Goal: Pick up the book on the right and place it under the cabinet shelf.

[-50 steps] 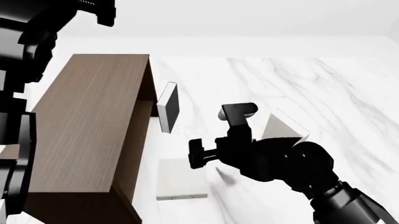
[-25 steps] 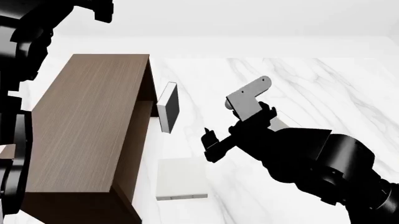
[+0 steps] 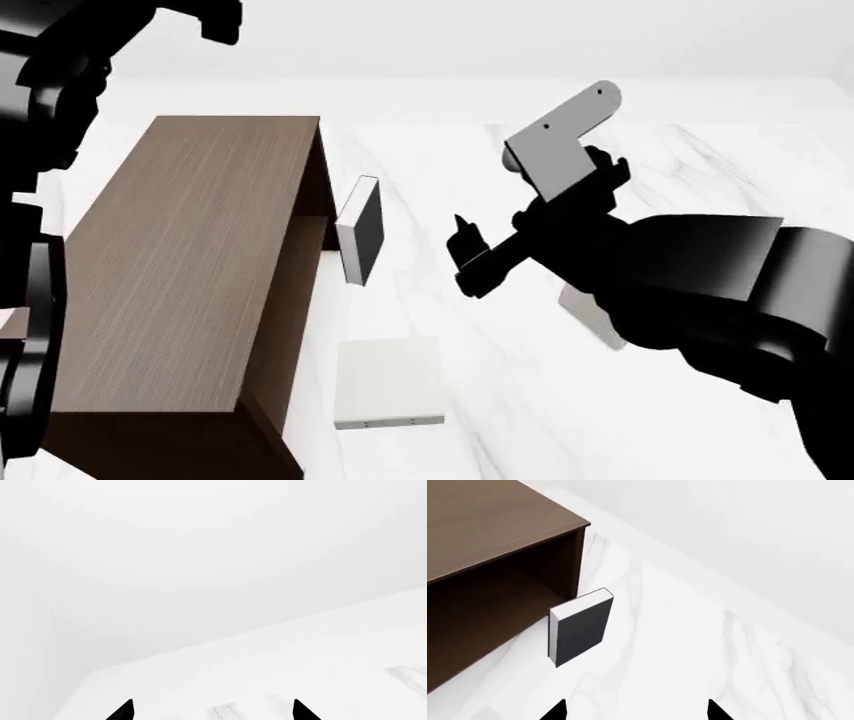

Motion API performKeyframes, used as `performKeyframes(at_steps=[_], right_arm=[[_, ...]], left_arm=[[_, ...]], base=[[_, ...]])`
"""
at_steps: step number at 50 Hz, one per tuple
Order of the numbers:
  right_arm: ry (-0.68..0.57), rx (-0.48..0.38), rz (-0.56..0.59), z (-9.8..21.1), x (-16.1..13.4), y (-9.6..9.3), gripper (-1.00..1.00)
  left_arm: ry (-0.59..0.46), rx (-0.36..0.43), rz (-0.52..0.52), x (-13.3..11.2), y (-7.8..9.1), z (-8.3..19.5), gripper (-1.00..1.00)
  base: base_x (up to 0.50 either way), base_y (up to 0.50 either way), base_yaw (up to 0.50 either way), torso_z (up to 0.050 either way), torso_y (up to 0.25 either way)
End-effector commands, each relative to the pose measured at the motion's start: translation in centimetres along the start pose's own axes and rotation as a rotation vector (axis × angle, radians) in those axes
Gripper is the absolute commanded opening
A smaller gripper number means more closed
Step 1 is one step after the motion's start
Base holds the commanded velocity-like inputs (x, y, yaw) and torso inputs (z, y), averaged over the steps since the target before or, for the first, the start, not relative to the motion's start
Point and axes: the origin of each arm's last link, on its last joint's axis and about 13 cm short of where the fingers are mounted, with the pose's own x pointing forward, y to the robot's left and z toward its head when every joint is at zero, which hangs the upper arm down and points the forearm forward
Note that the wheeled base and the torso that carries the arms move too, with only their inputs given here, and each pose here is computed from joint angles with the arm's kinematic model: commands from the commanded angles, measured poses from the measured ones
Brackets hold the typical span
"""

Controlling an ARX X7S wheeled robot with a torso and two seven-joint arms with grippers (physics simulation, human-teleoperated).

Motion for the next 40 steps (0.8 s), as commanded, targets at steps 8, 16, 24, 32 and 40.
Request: performKeyframes(at_steps=[8,16,24,32,40], right_arm=[[-0.019,-0.029,-0.001,1.8,-0.5,-0.6,1.00],[-0.005,-0.022,0.008,1.3,-0.3,-0.3,1.00],[0.003,-0.020,0.015,1.0,-0.3,-0.1,1.00],[0.012,-0.015,0.024,0.7,-0.2,0.0,1.00],[0.021,-0.014,0.031,0.4,-0.1,0.2,1.00]], left_arm=[[-0.013,-0.001,-0.004,0.0,0.0,0.1,1.00],[-0.012,-0.004,0.004,0.0,0.2,0.1,1.00],[-0.013,-0.002,0.001,-0.1,0.2,0.2,1.00],[-0.013,-0.002,0.001,-0.1,0.2,0.2,1.00],[-0.011,-0.002,0.000,-0.1,0.2,0.2,1.00]], base=[[0.00,0.00,0.00,0.000,0.000],[0.00,0.00,0.00,0.000,0.000],[0.00,0.00,0.00,0.000,-0.019],[0.00,0.00,0.00,0.000,-0.093],[0.00,0.00,0.00,0.000,-0.109]])
